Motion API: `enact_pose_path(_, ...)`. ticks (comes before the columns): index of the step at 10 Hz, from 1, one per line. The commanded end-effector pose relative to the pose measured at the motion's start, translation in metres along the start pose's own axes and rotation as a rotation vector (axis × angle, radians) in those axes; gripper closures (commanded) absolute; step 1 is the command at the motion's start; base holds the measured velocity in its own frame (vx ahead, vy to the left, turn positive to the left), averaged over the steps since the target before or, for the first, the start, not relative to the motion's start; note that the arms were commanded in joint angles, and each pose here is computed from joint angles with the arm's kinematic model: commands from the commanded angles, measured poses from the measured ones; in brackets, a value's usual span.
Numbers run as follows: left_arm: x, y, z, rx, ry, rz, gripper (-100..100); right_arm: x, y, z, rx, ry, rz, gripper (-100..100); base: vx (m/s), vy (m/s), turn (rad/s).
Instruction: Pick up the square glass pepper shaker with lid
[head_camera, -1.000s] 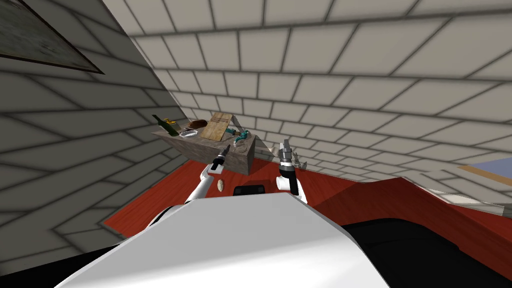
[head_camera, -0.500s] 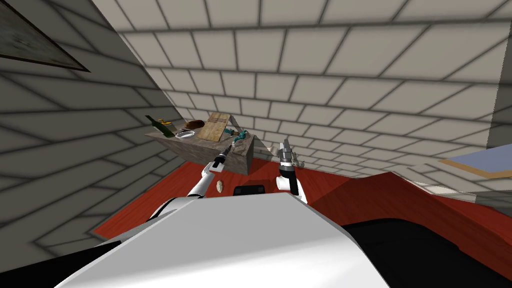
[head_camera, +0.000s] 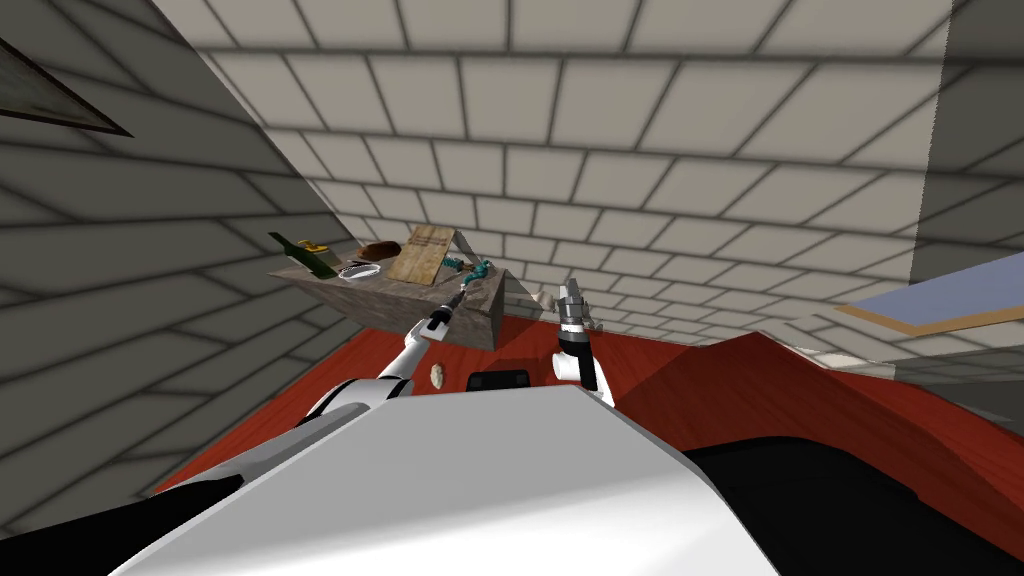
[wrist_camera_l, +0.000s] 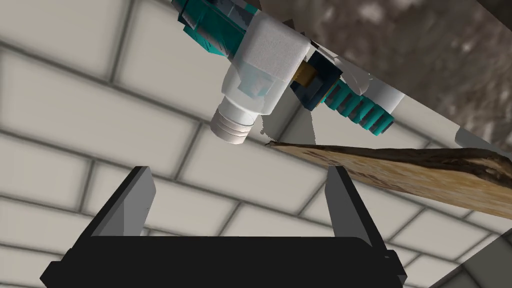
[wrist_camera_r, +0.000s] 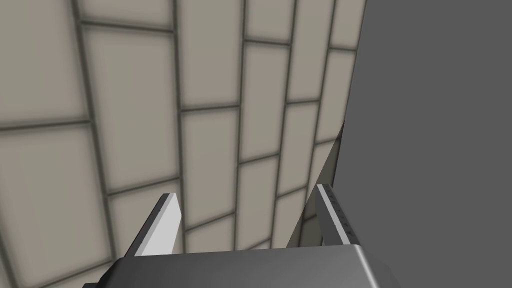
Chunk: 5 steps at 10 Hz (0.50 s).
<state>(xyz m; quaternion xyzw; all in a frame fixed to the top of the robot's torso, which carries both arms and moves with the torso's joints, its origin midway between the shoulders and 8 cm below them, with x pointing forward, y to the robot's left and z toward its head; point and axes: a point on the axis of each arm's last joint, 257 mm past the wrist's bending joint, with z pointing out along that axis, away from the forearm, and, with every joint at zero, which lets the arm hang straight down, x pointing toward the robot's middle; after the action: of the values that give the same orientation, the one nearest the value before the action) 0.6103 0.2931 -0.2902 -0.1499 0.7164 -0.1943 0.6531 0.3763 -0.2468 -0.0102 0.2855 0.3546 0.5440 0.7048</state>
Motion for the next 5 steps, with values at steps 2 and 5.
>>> enact_pose_path(2, 0.006, 0.008, 0.005, -0.016, 0.031, 0.035, -100, 0.0, 0.0, 0.0, 0.0, 0.0, 0.0, 0, -0.001, 0.01, -0.055)
enact_pose_path(5, 0.006, 0.017, 0.014, -0.032, 0.065, 0.094, -100, 0.0, 0.0, 0.0, 0.0, 0.0, 0.0, 0, 0.001, 0.013, -0.085)
